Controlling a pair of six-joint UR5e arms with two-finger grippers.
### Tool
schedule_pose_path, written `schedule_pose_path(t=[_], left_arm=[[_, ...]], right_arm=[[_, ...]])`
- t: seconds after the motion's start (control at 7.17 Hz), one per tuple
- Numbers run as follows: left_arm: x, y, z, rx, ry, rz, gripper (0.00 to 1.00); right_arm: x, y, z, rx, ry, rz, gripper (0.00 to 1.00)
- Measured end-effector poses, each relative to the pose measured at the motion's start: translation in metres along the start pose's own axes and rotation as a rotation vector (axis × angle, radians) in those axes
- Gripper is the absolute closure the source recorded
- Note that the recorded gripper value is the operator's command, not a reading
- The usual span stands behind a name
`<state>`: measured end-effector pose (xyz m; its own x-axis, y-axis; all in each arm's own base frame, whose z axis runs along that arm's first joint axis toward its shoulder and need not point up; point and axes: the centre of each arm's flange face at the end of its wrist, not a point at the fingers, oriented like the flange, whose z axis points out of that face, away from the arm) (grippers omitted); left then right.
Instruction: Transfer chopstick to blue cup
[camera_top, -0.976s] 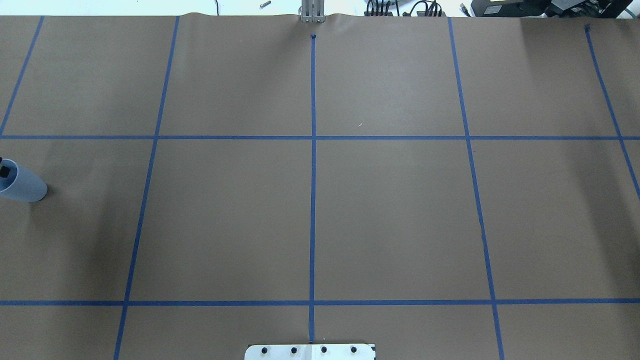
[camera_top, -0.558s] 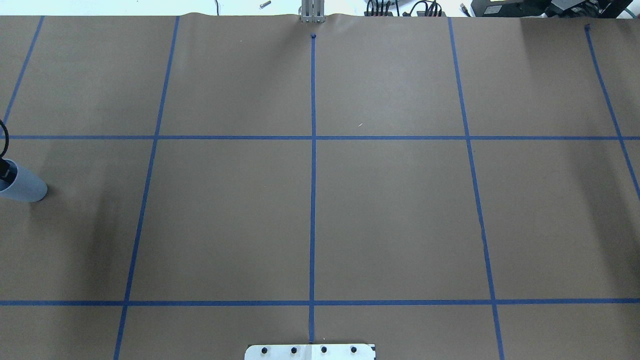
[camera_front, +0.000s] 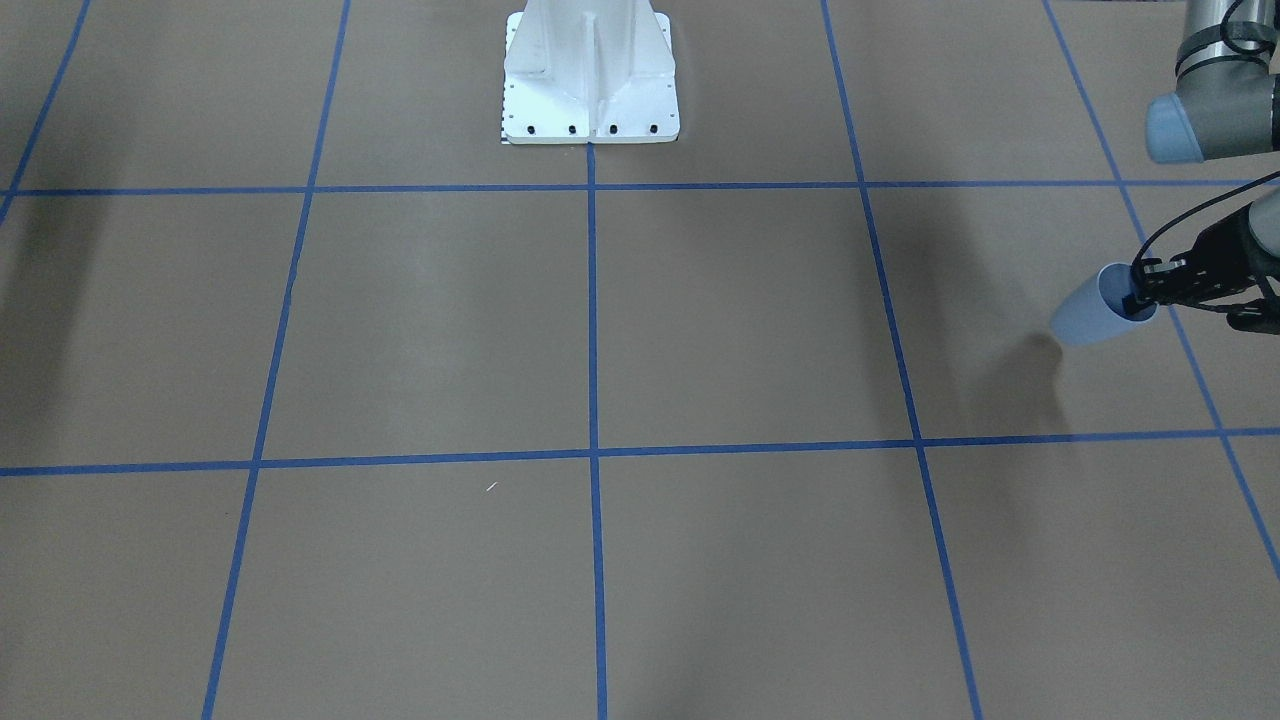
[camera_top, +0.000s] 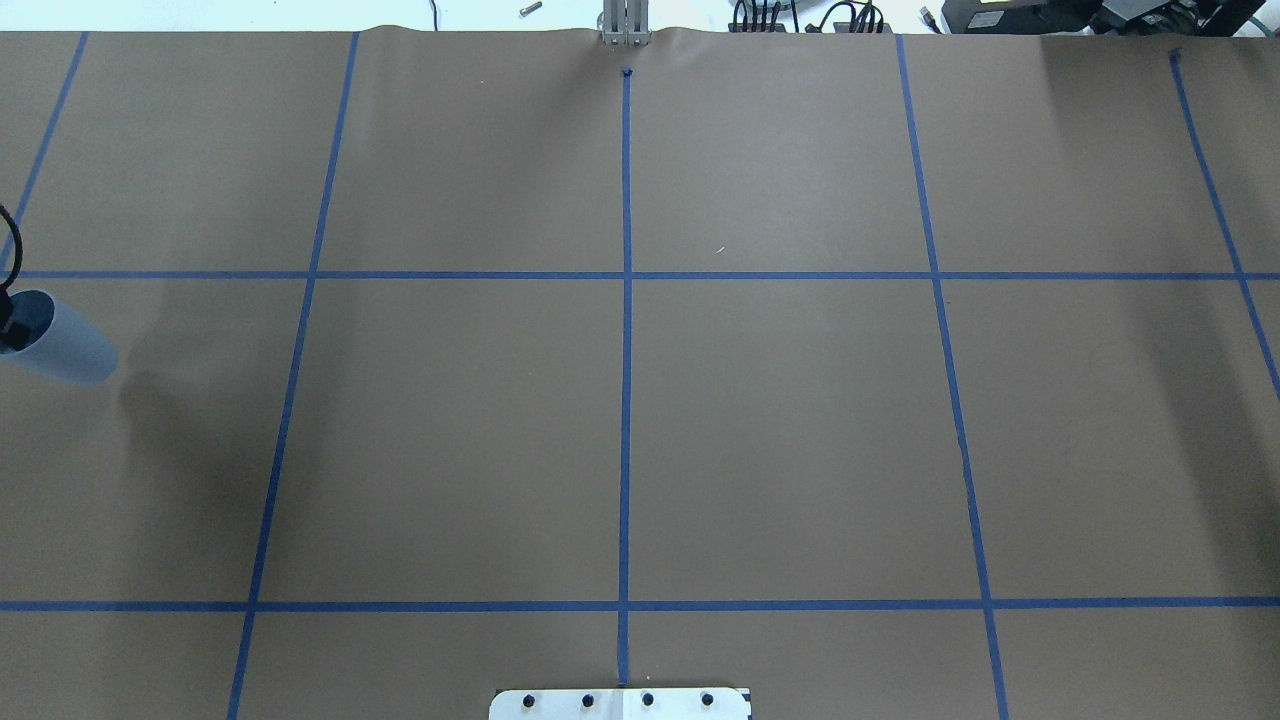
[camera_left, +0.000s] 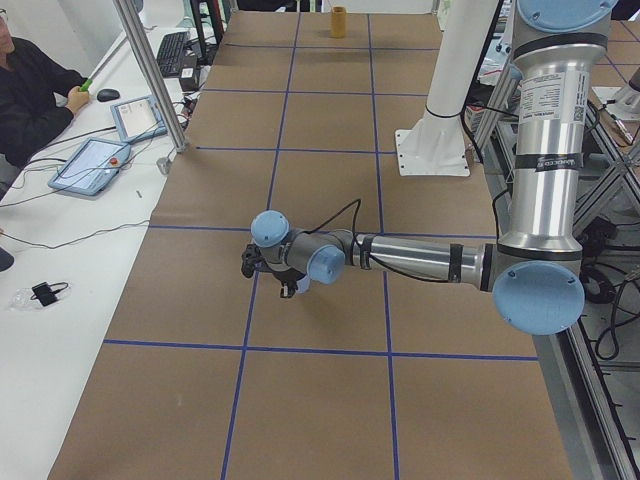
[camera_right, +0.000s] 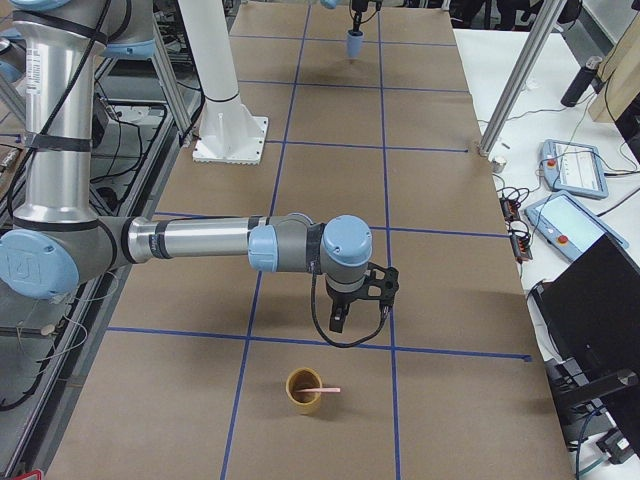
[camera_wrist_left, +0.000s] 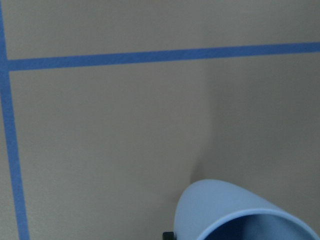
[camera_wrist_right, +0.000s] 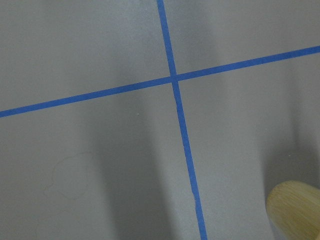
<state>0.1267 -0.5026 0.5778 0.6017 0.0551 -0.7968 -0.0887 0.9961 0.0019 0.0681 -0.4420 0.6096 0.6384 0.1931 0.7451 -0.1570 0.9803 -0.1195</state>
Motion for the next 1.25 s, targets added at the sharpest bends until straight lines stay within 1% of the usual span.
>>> schedule_pose_path(t=[0.14,0.28,0.42,0.56,0.7,0.98,1.12,1.25], left_arm=[[0.037,-0.020,-0.028,0.004,0.009,-0.039,1.00],[0.085,-0.045,-0.057,0.017,0.018,-0.098,1.00],[0.145,-0.068,-0.077,0.031,0.038,-0.159,1.00],[0.220,-0.084,-0.080,0.026,0.065,-0.214,1.00],[0.302,-0.092,-0.068,0.013,0.075,-0.271,1.00],[0.472,-0.100,-0.031,0.028,0.059,-0.393,1.00],[0.537,-0.106,-0.012,0.046,0.052,-0.425,1.00],[0.577,-0.108,0.019,0.086,0.041,-0.429,1.00]], right_arm=[[-0.002,0.001,0.000,-0.005,-0.019,0.003,0.00],[-0.003,0.002,0.001,-0.011,-0.046,0.008,0.00],[-0.004,0.001,0.001,-0.014,-0.060,0.015,0.00],[-0.004,0.001,0.002,-0.015,-0.062,0.018,0.00],[-0.004,0.000,0.002,-0.014,-0.058,0.020,0.00],[-0.001,-0.001,0.002,-0.006,-0.028,0.019,0.00],[0.000,-0.001,0.001,0.000,-0.012,0.015,0.00],[0.000,-0.002,0.001,0.002,-0.005,0.013,0.00]])
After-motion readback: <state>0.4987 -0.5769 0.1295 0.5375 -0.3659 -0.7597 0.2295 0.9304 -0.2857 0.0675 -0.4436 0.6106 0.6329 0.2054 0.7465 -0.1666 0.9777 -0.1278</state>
